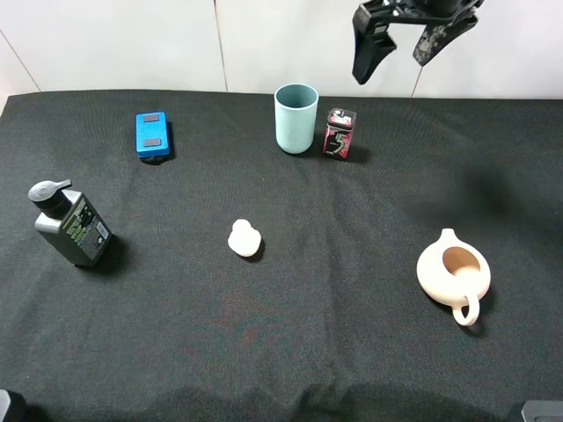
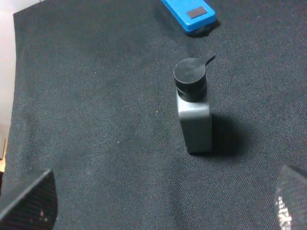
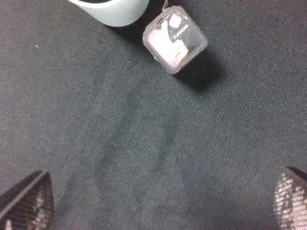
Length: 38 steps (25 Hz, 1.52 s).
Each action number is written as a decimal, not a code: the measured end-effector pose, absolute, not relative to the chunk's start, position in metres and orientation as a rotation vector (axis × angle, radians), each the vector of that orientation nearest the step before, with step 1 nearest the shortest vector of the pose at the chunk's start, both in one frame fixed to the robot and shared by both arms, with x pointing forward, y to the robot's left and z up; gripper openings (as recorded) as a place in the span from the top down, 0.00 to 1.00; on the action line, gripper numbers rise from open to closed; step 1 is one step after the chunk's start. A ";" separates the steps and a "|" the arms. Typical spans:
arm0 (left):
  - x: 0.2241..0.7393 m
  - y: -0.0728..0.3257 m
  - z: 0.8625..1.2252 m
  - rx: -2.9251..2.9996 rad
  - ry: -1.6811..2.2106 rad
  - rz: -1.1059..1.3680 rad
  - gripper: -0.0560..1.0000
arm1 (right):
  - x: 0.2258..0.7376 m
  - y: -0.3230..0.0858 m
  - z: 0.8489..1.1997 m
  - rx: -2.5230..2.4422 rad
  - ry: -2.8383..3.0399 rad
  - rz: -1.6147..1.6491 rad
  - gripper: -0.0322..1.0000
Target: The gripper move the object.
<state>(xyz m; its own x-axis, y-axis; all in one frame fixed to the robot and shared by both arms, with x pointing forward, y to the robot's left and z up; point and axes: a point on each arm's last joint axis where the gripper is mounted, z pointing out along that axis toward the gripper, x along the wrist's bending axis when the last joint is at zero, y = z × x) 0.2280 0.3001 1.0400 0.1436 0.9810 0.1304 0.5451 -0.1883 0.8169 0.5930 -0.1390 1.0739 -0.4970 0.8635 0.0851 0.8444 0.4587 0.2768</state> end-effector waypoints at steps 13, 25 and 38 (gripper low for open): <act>0.228 0.300 1.040 1.814 1.462 0.916 0.04 | 0.519 -0.171 1.115 1.528 2.568 0.506 0.30; 0.228 0.300 1.040 1.814 1.462 0.916 0.04 | 0.435 -0.206 1.136 1.546 2.469 0.615 0.30; 0.228 0.300 1.040 1.814 1.462 0.916 0.04 | 0.358 -0.239 1.144 1.497 2.353 0.782 0.30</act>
<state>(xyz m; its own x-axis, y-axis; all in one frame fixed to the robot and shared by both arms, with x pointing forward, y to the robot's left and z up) 0.2280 0.3001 1.0400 0.1436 0.9810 0.1304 0.5451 -0.1883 0.8169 0.3578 -0.2387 1.1436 -0.4439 0.8927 0.0779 0.7618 0.3302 0.5574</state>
